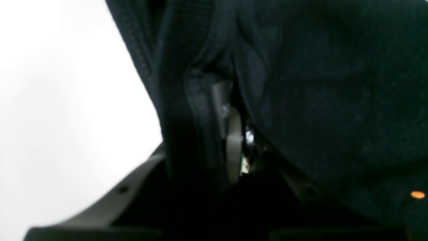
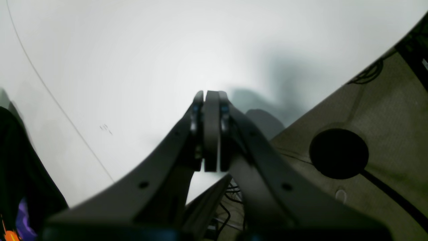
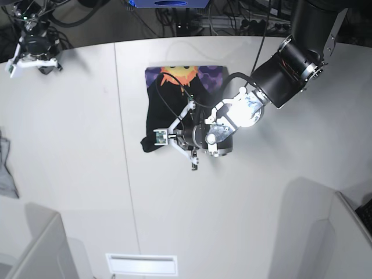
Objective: Fold the T-shirt properly
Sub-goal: 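Lift and rotate the bundle with the left gripper, flipping it over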
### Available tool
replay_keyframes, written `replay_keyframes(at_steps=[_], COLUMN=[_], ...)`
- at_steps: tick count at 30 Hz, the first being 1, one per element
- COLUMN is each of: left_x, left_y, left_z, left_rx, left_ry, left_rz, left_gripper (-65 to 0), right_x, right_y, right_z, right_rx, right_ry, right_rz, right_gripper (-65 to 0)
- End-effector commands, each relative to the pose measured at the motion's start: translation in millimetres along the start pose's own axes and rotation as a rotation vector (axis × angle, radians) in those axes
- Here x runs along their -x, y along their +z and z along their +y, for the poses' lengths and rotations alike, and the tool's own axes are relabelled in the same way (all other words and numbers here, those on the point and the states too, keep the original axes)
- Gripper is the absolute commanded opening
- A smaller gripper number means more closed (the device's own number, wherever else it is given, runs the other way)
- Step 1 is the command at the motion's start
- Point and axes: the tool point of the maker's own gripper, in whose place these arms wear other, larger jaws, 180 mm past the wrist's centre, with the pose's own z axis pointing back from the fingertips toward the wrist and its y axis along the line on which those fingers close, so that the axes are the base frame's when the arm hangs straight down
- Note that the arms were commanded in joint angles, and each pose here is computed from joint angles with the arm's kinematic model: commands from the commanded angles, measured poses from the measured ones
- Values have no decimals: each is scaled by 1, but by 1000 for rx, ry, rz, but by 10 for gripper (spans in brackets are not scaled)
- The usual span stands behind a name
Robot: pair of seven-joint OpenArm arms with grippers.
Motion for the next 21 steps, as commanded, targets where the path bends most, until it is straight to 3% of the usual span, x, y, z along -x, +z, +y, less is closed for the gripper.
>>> replay_keyframes(at_steps=[1,14,18,21], left_x=[36,29,27,21], left_y=[-8,-1,3,8], left_z=[-16,1,14,25], left_rx=[36,0,-24,-46], left_ry=[-13,-27,-34,-43], left_rz=[138,133,133,125], left_gripper=[-650,-632,-377,-235], right_x=[-11,-10,-9,-9], right_y=[3,2,2,2], right_z=[0,3,3,3], right_rx=[-5,-11,-11,-11], right_ry=[16,21,22,22], right_rz=[-36,-32,-31,-31], right_gripper=[-650,-650,-650,-650])
